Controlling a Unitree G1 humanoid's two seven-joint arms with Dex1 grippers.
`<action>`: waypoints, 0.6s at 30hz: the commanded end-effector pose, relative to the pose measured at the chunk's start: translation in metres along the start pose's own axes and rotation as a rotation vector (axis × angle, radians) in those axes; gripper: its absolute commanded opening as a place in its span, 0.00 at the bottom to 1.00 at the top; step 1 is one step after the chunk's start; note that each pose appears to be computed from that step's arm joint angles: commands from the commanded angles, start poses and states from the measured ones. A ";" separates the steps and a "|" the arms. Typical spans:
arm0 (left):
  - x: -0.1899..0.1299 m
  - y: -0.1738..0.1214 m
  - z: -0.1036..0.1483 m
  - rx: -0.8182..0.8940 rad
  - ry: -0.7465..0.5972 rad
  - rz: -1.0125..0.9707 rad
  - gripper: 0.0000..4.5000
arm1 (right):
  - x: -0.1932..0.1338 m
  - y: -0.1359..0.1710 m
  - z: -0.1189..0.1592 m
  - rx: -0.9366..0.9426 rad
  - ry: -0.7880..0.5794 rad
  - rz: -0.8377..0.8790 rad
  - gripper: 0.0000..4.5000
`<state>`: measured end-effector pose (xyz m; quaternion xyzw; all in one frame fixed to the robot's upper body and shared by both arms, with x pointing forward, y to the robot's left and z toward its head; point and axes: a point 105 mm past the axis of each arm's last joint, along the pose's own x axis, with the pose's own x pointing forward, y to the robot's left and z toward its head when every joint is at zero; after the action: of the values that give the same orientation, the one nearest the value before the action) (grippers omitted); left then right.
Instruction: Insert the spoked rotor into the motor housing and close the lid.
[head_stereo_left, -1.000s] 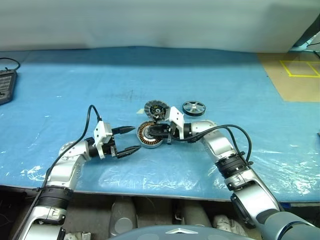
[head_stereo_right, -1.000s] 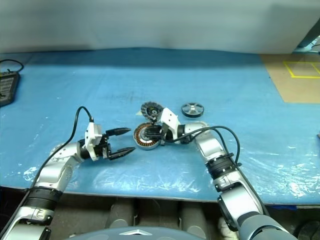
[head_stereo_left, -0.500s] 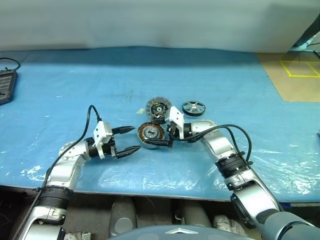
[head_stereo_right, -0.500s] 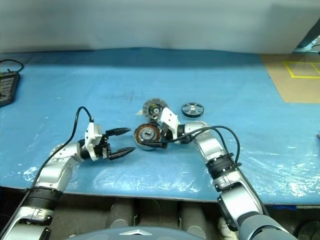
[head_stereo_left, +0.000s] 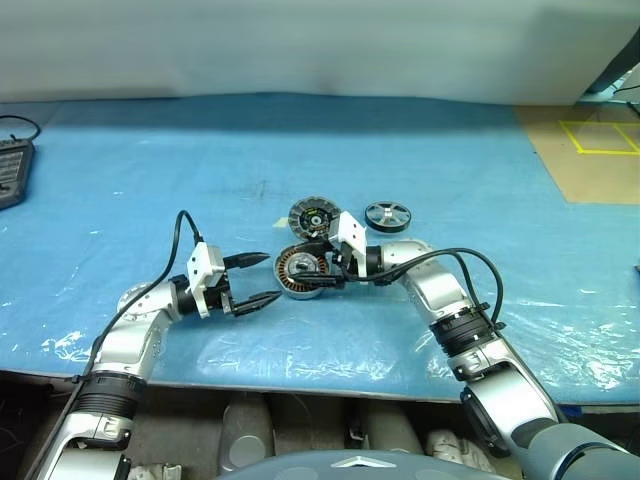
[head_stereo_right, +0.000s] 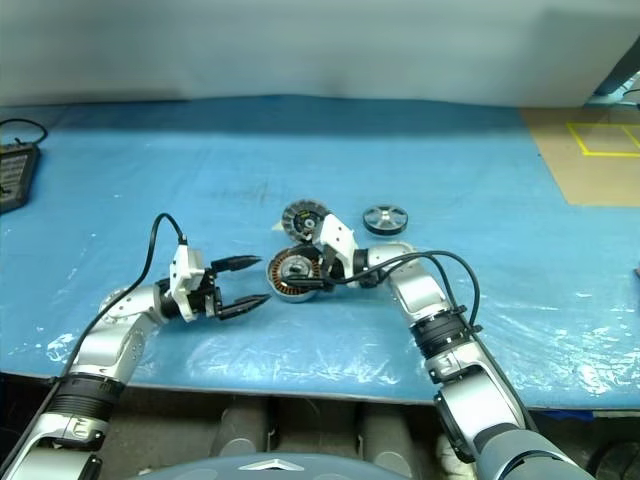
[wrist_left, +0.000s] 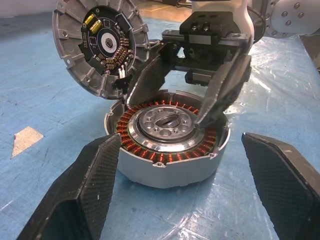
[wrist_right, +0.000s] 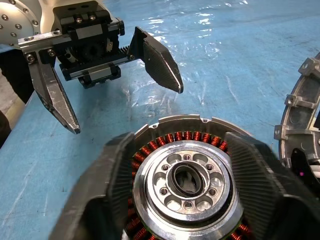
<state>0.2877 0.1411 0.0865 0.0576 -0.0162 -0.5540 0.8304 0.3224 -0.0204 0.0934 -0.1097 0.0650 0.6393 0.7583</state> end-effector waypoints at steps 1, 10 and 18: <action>-0.003 0.003 0.005 0.029 -0.016 0.015 0.90 | 0.000 -0.001 0.013 -0.041 -0.043 -0.003 0.38; -0.002 0.003 0.005 0.029 -0.018 0.016 0.90 | -0.001 -0.001 0.012 -0.057 -0.030 -0.006 0.00; -0.001 0.003 0.005 0.031 -0.020 0.022 0.90 | -0.002 0.000 0.007 -0.046 -0.010 0.003 0.00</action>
<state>0.2881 0.1403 0.0866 0.0574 -0.0196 -0.5523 0.8315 0.3233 -0.0235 0.0931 -0.1170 0.0652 0.6369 0.7592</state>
